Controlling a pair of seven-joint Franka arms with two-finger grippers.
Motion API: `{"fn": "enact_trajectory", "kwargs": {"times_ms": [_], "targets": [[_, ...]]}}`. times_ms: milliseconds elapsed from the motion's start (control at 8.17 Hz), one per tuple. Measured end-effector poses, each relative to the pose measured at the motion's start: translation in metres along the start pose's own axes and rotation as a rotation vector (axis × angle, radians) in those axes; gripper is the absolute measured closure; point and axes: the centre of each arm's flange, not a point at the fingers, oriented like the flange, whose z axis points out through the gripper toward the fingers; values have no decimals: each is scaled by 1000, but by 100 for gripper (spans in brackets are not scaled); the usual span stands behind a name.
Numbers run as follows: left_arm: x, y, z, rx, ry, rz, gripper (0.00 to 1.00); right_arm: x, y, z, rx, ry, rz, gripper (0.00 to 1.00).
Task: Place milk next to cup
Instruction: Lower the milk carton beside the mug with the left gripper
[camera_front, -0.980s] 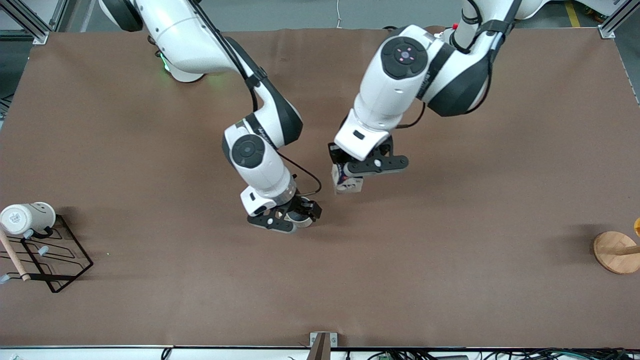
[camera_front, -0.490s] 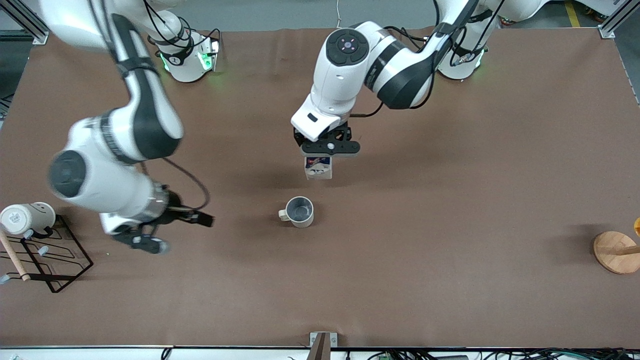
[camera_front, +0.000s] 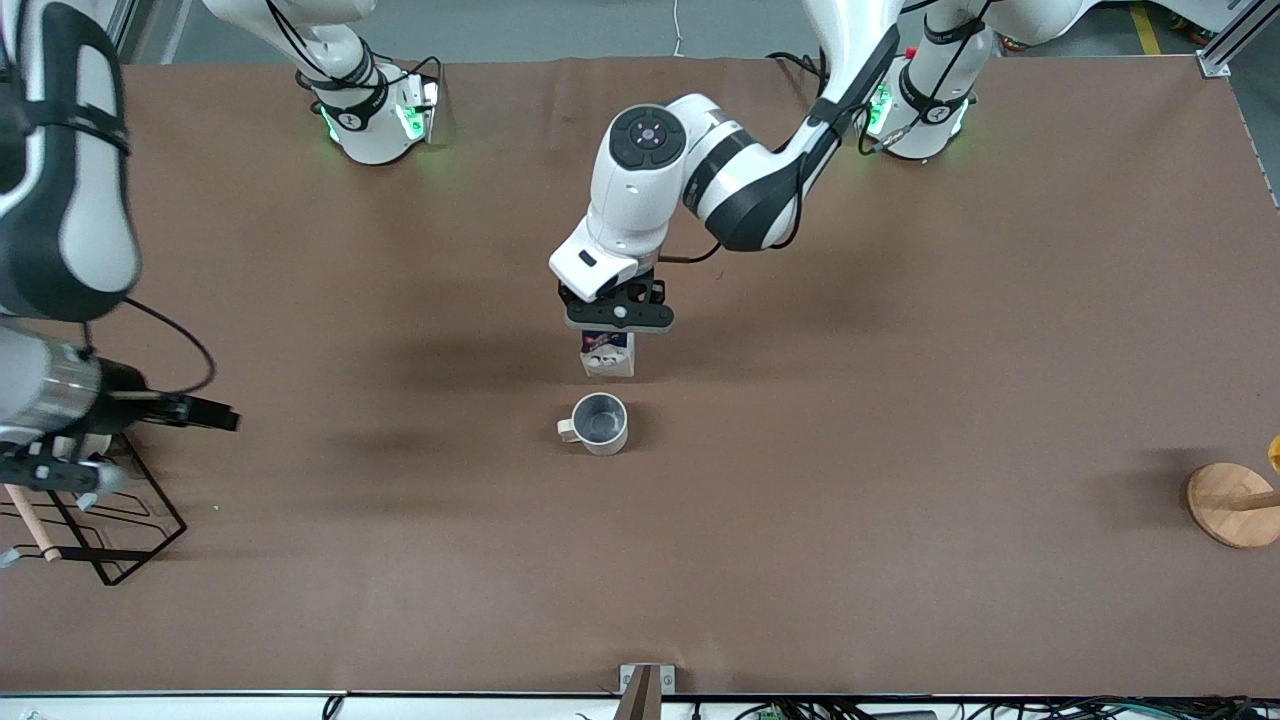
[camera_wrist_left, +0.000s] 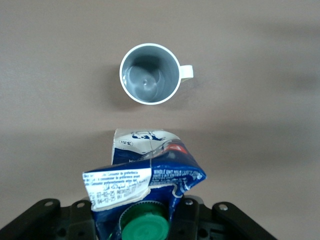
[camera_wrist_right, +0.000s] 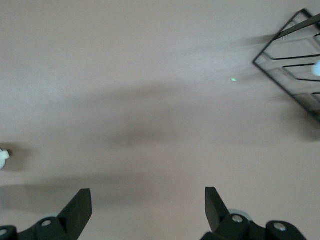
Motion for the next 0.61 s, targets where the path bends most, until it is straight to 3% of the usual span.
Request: {"fn": "enact_trajectory", "kwargs": {"times_ms": [245, 612], "targets": [[3, -1, 20, 12, 16, 13, 63, -30, 35, -42, -34, -25, -55, 0], [2, 0, 46, 9, 23, 18, 62, -101, 44, -98, -58, -4, -122, 0]]}}
